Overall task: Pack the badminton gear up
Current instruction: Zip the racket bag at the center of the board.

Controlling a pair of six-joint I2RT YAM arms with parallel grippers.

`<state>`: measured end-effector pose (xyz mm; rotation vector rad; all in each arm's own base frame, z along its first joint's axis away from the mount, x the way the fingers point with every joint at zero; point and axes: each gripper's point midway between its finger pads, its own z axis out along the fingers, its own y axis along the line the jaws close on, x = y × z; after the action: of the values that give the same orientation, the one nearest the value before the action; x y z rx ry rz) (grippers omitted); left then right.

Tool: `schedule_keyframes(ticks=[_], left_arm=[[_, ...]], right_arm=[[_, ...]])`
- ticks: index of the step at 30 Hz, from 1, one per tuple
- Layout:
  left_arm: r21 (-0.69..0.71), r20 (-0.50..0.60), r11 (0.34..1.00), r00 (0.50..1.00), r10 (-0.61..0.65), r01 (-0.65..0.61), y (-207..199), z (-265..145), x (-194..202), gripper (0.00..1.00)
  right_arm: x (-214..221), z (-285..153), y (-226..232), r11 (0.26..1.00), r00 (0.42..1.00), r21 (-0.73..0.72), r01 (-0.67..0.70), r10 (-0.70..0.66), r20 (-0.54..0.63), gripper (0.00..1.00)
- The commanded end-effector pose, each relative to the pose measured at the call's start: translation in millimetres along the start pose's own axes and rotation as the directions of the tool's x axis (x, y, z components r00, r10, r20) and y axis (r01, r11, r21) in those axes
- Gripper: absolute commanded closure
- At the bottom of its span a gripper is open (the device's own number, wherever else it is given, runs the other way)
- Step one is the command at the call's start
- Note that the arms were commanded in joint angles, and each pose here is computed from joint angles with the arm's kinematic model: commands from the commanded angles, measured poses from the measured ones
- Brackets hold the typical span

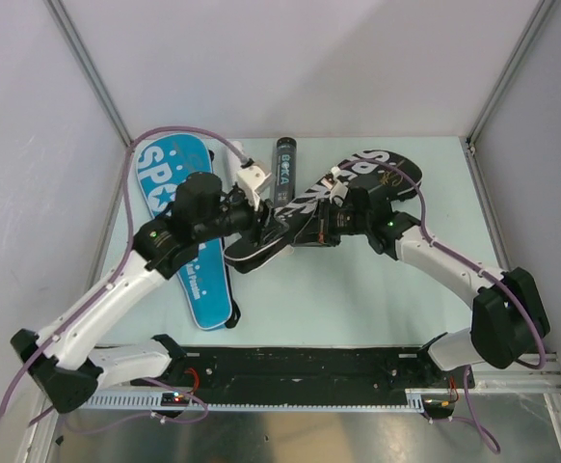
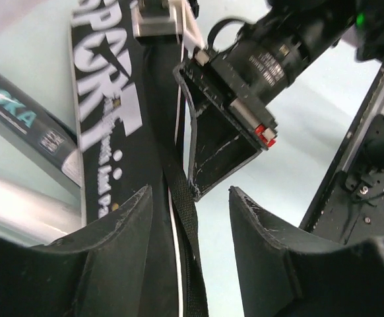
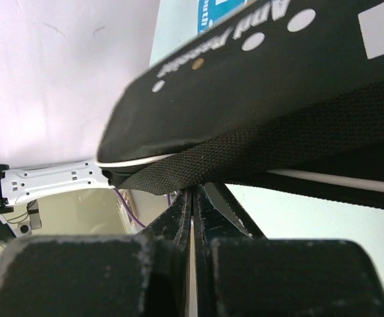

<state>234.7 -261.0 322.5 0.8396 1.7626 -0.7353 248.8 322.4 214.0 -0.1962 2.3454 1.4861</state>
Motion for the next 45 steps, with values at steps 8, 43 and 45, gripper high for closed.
schedule_keyframes(ticks=[8, 43, 45], left_arm=[[0.097, -0.190, 0.988, 0.977, -0.101, 0.121, -12.5, 35.4, 48.7, 0.52], [0.012, -0.108, 0.956, 0.951, -0.289, 0.292, -10.8, 37.0, 10.5, 1.00], [-0.001, -0.084, 0.957, 0.953, -0.290, 0.291, -7.8, 30.0, 5.8, 1.00]], right_arm=[[0.0, -19.6, 25.4, 0.994, 0.995, -0.070, 0.085, -0.081, 0.058, 1.00], [12.4, -40.1, -37.3, 0.999, 0.996, 0.043, -0.005, 0.001, 0.092, 1.00], [10.0, -44.5, -43.2, 0.998, 0.994, 0.053, -0.020, 0.014, 0.108, 1.00]])
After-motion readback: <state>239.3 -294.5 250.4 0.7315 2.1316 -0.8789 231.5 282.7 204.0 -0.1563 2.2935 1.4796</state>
